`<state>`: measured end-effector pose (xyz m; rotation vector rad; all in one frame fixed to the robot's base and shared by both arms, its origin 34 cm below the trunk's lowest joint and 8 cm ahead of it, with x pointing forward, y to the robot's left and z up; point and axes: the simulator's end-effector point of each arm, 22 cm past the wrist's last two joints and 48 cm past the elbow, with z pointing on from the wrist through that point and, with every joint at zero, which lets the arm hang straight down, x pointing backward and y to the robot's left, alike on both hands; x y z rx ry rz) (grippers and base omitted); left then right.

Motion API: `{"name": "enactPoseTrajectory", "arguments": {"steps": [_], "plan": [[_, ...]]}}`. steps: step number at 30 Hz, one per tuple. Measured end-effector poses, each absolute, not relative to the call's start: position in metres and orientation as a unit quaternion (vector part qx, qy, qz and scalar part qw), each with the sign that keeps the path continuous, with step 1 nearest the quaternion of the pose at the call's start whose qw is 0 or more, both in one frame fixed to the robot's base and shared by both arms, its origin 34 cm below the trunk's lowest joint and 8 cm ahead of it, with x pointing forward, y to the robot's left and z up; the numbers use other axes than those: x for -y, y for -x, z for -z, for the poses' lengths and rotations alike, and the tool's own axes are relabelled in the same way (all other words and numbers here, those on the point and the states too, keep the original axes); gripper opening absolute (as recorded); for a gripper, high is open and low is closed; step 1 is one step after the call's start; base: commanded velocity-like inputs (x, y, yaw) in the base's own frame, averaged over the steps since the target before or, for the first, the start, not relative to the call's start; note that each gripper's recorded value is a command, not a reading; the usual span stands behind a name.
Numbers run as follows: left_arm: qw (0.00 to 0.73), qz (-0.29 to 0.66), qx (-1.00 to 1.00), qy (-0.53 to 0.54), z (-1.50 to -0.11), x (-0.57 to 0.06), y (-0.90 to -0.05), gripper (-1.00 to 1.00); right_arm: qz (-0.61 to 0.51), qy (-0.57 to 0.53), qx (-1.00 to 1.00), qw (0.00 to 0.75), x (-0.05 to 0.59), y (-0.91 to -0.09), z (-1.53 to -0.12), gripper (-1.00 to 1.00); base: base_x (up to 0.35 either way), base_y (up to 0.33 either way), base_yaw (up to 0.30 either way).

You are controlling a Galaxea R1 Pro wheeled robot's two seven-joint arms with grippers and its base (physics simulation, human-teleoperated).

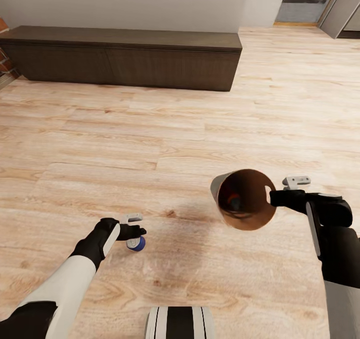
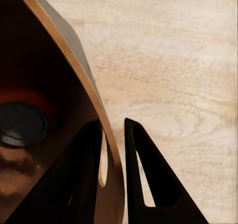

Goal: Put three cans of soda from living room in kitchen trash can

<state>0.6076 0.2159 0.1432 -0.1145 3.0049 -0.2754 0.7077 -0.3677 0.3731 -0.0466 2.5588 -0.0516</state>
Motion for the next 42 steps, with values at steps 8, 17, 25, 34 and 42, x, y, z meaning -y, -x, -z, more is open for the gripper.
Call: {"name": "enactPoseTrajectory", "arguments": {"steps": [8,17,25,34,42], "plan": [[0.056,0.090,-0.994,0.037,-0.142,-0.216,-0.604,1.00,0.034,0.021,-0.945,0.326,0.380,-0.744,-0.411,-1.00,0.000,0.000,0.000],[0.037,0.091,-0.994,0.039,-0.125,-0.216,-0.592,1.00,0.028,0.037,-0.949,0.311,0.367,-0.745,-0.389,-1.00,0.000,0.000,0.000],[0.035,0.092,-0.994,0.040,-0.126,-0.215,-0.592,1.00,0.027,0.041,-0.949,0.311,0.364,-0.745,-0.388,-1.00,0.000,0.000,0.000],[0.022,0.091,-0.995,0.041,-0.113,-0.215,-0.582,1.00,0.027,0.042,-0.953,0.299,0.364,-0.742,-0.371,-1.00,0.000,0.000,0.000],[0.022,0.093,-0.994,0.043,-0.113,-0.214,-0.583,-1.00,0.026,0.042,-0.953,0.298,0.364,-0.742,-0.371,-1.00,0.000,0.000,0.000]]}}
